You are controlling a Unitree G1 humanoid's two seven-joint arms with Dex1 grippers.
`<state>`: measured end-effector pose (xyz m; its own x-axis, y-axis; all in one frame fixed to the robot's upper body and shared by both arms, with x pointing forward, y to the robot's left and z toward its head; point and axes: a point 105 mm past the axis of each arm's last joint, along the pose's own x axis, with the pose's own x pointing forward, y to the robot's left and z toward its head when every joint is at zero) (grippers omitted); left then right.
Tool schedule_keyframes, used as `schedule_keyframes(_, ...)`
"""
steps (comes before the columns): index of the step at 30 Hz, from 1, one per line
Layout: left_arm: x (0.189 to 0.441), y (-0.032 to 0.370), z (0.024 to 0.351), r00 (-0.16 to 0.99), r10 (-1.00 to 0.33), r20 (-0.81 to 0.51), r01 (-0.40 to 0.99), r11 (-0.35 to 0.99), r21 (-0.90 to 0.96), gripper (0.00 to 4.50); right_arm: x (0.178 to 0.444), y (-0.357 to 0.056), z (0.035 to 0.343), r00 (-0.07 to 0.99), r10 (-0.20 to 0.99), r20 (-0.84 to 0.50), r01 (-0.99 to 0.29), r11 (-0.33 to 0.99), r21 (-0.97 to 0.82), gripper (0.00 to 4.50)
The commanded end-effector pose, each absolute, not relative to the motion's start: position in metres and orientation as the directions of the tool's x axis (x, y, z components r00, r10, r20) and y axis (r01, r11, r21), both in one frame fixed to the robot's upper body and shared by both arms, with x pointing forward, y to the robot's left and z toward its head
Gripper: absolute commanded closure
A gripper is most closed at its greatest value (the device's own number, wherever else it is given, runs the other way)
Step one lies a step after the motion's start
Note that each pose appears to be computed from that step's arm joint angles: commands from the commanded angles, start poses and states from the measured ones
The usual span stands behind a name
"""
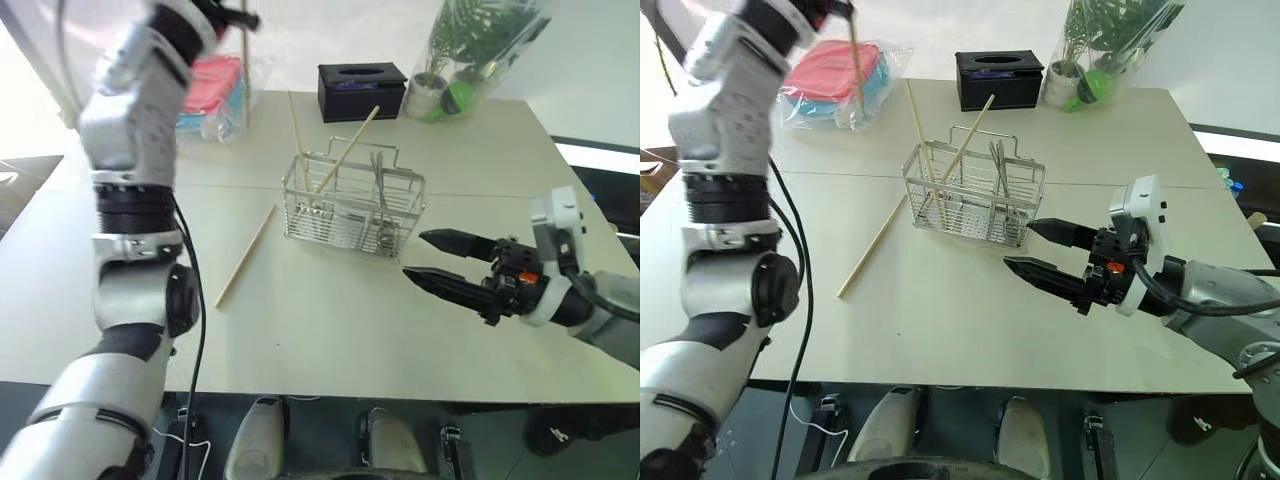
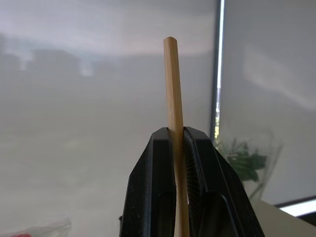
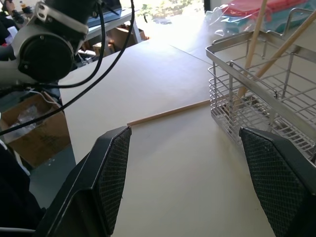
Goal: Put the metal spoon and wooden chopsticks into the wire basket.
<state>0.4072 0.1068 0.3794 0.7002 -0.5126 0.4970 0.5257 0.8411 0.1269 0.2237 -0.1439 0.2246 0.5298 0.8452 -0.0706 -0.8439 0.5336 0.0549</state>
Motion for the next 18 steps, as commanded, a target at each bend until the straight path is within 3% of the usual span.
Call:
schedule_keyframes(1,0.4,0.09,0.372,0.653,-0.577,0.491,0.554,0.806,0.209,4.46,0.219,-0.142,0.232,0.537,0.843,-0.034,-0.843,0.538,0.026,0.89)
schedule_keyframes(5,0.404,0.079,0.351,0.656,-0.6,0.457,0.584,0.788,0.196,4.46,0.217,-0.143,0.231,0.555,0.831,-0.024,-0.831,0.556,0.03,0.89)
schedule_keyframes(10,0.407,0.077,0.352,0.66,-0.587,0.47,0.592,0.791,0.156,4.46,0.215,-0.143,0.228,0.568,0.822,-0.027,-0.822,0.569,0.032,0.89)
schedule_keyframes(18,0.402,0.107,0.416,0.638,-0.505,0.582,0.572,0.816,0.08,4.46,0.217,-0.146,0.227,0.584,0.812,-0.024,-0.811,0.584,0.033,0.89)
